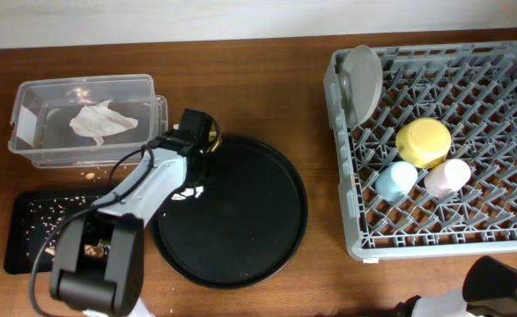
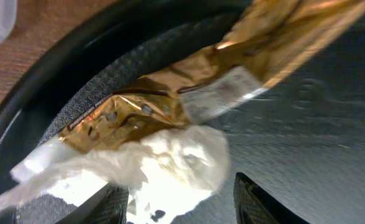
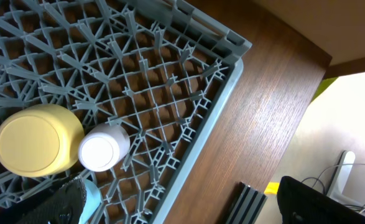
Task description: Sort waste into correct bins and load items into the dishwasher rack
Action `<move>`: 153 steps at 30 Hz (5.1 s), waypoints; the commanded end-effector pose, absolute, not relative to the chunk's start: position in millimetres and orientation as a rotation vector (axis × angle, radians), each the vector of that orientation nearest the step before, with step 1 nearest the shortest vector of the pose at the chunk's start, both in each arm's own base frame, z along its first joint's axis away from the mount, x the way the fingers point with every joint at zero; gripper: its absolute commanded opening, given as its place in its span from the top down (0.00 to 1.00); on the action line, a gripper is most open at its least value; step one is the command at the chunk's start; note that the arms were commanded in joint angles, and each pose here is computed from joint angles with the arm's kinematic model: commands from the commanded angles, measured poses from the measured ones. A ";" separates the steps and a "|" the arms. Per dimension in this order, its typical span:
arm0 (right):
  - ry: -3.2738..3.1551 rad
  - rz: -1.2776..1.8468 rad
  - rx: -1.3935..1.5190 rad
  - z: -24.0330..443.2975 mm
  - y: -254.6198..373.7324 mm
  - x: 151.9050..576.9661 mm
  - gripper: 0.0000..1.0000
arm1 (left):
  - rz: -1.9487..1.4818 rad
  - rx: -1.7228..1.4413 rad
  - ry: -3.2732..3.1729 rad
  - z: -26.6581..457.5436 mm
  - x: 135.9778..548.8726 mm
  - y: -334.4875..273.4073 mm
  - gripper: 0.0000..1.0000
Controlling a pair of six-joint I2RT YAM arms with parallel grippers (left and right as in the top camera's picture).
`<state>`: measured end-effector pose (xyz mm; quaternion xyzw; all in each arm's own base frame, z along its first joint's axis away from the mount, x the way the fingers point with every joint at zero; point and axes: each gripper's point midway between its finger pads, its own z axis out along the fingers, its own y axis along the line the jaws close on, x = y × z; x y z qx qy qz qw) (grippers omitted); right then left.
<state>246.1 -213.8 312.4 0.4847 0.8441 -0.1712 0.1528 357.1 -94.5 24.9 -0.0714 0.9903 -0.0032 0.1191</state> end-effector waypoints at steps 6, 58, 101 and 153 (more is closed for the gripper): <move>2.416 -0.516 1.412 310.7 -216.6 243.9 0.01 | 0.041 -0.204 2.962 -0.6 348.7 -92.6 0.78; 2.416 -0.516 1.412 310.7 -216.6 243.9 0.01 | 0.229 -0.782 2.013 183.6 479.1 126.2 0.55; 2.416 -0.516 1.412 310.6 -216.6 243.8 0.02 | -0.130 0.389 2.688 127.3 365.9 -95.2 0.26; 2.416 -0.516 1.412 310.7 -216.6 243.9 0.01 | 0.036 0.720 2.686 16.3 405.7 -102.1 0.74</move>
